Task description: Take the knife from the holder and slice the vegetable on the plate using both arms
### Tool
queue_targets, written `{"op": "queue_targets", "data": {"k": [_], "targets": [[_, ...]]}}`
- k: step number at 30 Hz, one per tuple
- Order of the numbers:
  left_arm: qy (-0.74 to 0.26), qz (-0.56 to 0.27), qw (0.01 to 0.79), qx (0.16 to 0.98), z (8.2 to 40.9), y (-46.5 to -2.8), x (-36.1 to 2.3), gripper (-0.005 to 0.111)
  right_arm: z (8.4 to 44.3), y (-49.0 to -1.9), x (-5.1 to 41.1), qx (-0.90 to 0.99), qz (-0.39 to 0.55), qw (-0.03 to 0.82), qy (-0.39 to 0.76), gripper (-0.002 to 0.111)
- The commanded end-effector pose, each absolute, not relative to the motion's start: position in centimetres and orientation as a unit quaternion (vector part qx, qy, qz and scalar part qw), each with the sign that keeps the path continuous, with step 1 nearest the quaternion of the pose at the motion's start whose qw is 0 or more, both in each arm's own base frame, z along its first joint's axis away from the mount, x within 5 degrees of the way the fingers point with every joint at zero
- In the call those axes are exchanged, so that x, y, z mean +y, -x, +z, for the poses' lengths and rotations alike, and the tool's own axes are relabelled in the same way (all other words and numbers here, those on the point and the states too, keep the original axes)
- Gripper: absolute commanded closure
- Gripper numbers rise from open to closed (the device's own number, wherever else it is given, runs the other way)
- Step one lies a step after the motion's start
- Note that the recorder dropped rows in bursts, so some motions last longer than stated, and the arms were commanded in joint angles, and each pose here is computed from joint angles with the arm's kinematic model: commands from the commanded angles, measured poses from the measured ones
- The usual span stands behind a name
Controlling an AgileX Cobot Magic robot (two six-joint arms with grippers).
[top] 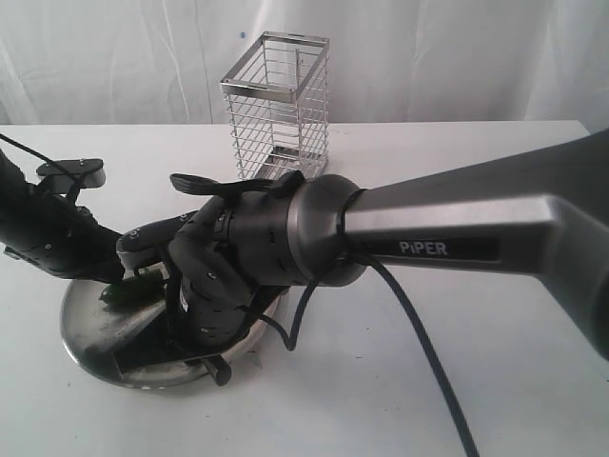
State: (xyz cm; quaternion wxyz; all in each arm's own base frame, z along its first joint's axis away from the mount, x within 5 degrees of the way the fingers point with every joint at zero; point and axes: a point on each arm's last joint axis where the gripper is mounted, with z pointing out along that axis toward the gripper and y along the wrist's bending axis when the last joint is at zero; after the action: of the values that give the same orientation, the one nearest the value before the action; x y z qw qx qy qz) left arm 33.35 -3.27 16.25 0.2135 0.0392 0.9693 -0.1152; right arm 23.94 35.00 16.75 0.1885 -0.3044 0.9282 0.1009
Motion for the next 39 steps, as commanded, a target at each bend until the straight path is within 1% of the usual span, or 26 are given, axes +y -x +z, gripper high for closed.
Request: {"op": "queue_targets", "data": {"k": [1,7,9,13,17,33,39], "targets": [[-0.032,-0.126,0.193,0.973,15.6,-33.1,-3.6,0.107,16.7,-23.7,34.7,0.933,0.089,0.173,0.304,0.108],[-0.032,-0.126,0.194,0.972,15.6,-33.1,-3.6,0.107,16.4,-22.9,34.1,0.94,0.07,0.121,0.312,0.108],[-0.032,-0.126,0.194,0.972,15.6,-33.1,-3.6,0.107,16.5,-22.8,34.0,0.939,0.067,0.116,0.315,0.108],[-0.032,-0.126,0.193,0.973,15.6,-33.1,-3.6,0.107,17.6,-22.8,34.0,0.936,0.079,0.131,0.318,0.108],[-0.033,-0.129,0.186,0.973,15.6,-33.0,-3.6,0.107,17.9,-23.1,34.4,0.93,0.094,0.15,0.322,0.108],[-0.037,-0.133,0.177,0.974,15.5,-32.8,-3.7,0.107,16.6,-24.9,36.6,0.917,0.074,0.166,0.356,0.108],[-0.037,-0.134,0.175,0.975,15.5,-32.8,-3.7,0.107,17.4,-26.5,37.3,0.913,0.081,0.186,0.354,0.108]]}}
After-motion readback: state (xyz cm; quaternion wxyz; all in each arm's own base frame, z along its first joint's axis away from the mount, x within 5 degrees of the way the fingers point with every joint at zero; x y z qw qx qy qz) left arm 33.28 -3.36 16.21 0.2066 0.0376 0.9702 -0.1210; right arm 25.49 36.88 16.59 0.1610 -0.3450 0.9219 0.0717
